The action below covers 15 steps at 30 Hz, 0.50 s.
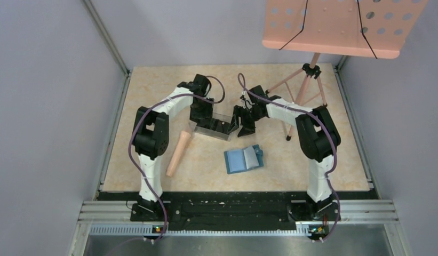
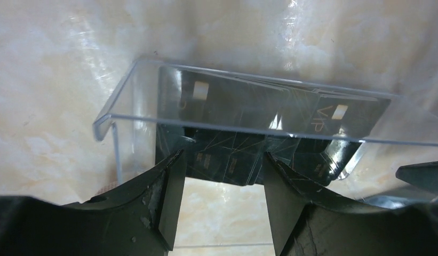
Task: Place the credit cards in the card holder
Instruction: Move the storage box to the center of the board.
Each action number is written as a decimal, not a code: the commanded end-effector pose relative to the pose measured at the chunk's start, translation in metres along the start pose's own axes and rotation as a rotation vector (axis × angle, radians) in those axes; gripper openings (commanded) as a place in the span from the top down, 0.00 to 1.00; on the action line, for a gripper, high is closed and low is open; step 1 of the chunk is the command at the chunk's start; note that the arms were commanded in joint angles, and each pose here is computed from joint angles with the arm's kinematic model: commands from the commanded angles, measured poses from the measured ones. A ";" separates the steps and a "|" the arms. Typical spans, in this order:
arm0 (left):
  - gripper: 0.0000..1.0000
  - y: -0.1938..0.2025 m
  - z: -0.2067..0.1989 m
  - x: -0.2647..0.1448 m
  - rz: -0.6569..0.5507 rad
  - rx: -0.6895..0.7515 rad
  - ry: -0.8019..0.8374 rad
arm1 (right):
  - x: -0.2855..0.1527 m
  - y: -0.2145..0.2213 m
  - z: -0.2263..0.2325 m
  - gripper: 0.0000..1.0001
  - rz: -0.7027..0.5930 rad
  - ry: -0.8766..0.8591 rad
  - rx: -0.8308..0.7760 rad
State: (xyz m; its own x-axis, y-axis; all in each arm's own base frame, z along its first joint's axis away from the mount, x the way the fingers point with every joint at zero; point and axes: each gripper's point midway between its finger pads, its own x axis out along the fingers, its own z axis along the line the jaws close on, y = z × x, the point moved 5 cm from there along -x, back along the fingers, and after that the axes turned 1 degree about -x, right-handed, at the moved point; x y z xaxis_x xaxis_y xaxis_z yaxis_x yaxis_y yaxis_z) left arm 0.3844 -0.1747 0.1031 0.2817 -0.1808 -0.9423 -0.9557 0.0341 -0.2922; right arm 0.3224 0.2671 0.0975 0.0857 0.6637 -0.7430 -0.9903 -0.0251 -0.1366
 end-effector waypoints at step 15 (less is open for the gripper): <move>0.45 0.022 -0.058 0.026 0.147 -0.063 0.323 | 0.010 -0.007 -0.006 0.76 0.050 -0.008 0.021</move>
State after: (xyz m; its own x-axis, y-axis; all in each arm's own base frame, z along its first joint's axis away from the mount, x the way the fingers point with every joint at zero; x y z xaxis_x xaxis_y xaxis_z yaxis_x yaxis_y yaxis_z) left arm 0.3824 -0.2119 0.0906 0.1879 -0.3630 -0.9127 -0.9777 0.0194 -0.2090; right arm 0.3272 0.2755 0.0932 0.0409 0.6901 -0.7225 -0.9951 -0.0371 -0.0917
